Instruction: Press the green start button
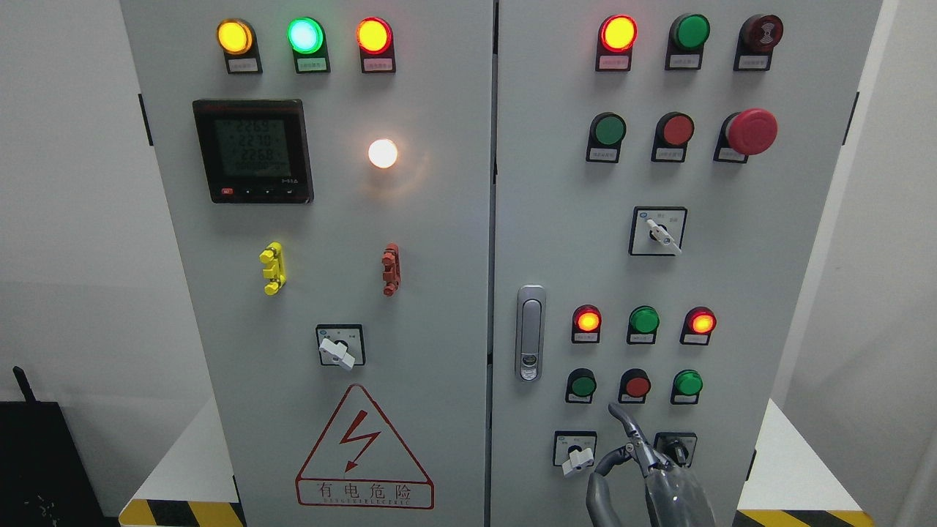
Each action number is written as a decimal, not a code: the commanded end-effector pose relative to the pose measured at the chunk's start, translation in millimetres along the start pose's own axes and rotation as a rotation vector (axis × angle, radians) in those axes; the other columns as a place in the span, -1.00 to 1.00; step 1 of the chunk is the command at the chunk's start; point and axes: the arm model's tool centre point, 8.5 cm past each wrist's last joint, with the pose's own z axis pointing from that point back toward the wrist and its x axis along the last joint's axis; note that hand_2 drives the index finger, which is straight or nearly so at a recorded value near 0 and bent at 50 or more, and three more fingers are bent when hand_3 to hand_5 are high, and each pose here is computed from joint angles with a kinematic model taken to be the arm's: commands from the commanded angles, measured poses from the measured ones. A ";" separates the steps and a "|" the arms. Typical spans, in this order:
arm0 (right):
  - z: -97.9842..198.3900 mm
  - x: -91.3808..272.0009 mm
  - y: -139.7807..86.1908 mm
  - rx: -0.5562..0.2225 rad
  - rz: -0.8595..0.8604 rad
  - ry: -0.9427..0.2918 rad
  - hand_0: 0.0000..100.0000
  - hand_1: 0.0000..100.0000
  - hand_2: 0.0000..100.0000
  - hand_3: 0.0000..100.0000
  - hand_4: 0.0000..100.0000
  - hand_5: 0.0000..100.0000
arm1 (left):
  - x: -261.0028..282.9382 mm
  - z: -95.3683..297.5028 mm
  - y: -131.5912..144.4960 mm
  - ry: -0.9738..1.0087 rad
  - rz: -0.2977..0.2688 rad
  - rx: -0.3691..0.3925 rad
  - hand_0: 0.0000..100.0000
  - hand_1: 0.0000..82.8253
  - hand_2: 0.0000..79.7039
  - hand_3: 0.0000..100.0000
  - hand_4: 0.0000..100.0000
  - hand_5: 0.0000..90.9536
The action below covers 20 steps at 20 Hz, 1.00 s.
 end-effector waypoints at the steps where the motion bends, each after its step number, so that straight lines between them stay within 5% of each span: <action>1: 12.6 6.8 -7.5 -0.029 -0.149 0.018 0.65 -0.26 -1.00 0.01 -0.15 -0.50 | 0.0 0.0 0.0 0.000 0.000 0.000 -0.76 0.34 -1.00 -1.00 -1.00 -1.00; 12: 42.1 25.8 -4.2 -0.016 -0.524 0.067 0.49 -0.42 -1.00 -0.55 -0.69 -0.98 | 0.0 0.0 0.0 0.000 0.000 0.000 -0.76 0.34 -1.00 -1.00 -1.00 -1.00; 20: 49.8 29.9 -1.8 0.029 -0.621 0.056 0.24 -0.49 -1.00 -0.87 -1.00 -1.00 | 0.0 0.0 0.0 0.000 0.000 0.000 -0.76 0.34 -1.00 -1.00 -1.00 -1.00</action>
